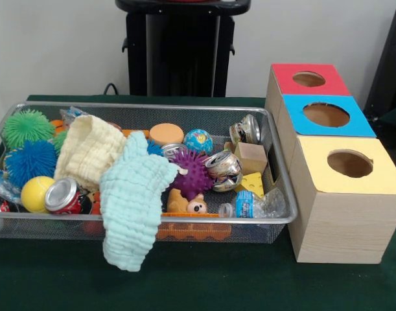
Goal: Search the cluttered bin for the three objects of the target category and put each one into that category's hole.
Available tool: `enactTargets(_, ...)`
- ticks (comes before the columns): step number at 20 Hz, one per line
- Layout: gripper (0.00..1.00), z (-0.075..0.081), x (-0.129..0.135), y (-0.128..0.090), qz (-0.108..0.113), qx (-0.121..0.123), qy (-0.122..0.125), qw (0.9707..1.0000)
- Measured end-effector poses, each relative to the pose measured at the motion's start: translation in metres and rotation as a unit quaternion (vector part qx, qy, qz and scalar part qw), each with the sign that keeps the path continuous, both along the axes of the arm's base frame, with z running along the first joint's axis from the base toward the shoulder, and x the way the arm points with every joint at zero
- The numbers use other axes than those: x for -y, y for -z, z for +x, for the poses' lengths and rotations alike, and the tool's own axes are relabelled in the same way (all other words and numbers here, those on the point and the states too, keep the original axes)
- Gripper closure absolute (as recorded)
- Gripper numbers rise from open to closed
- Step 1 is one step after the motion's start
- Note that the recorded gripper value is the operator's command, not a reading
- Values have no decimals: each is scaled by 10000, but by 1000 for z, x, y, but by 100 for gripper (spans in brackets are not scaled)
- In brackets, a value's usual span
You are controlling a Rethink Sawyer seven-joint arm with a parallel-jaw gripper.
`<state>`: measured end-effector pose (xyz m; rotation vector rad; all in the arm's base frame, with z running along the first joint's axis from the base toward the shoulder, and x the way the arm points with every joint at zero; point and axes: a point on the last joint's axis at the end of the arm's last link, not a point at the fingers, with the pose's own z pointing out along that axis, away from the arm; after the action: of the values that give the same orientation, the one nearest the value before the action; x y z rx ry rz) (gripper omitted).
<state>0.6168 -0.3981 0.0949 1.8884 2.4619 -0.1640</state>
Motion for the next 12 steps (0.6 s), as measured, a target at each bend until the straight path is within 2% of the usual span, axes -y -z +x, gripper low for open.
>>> enactTargets(6, 100, 4, 7, 15, -286, -77, -100, 9995)
enactTargets(12, 100, 1, 6, 44, -280, -86, -68, 9995)
